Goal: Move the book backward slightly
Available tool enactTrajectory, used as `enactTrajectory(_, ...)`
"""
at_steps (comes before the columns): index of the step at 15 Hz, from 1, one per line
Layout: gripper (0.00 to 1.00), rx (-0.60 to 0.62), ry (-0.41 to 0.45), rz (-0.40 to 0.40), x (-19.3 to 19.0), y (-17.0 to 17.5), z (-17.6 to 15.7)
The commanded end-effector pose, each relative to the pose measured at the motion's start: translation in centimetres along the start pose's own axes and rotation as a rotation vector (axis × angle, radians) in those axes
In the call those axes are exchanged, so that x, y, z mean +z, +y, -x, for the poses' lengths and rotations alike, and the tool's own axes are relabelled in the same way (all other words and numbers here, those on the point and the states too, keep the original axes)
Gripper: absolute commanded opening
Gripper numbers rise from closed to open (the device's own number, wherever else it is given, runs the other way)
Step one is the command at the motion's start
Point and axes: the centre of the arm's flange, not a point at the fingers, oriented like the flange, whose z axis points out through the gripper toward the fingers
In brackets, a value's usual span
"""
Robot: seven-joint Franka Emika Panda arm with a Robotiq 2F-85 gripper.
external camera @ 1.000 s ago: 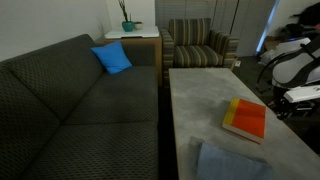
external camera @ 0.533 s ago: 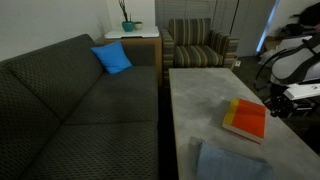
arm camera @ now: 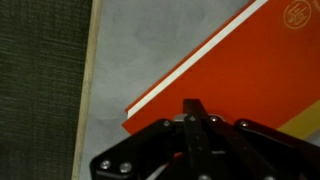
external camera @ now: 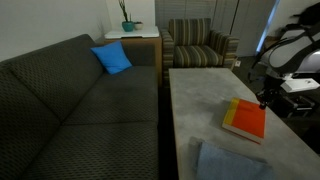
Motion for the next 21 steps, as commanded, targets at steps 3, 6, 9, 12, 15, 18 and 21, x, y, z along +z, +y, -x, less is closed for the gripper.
enactTrajectory(3, 0.00, -0.030, 0.021, 0.075, 2.9, 1.9, -2.7)
enactTrajectory(6, 0.00, 0.027, 0.044, 0.138, 2.5, 5.0, -2.5)
enactTrajectory(9, 0.00, 0.117, 0.035, 0.139, 2.9, 7.7, -2.1)
enactTrajectory(12, 0.00, 0.207, 0.009, 0.120, 4.2, 8.7, -1.3)
enactTrajectory(15, 0.00, 0.283, -0.033, 0.091, 4.8, 8.6, -0.3)
enactTrajectory(18, 0.01, 0.264, -0.025, 0.090, 1.0, 7.0, 3.0)
enactTrajectory(21, 0.01, 0.274, -0.027, 0.076, 1.1, 7.0, 3.1)
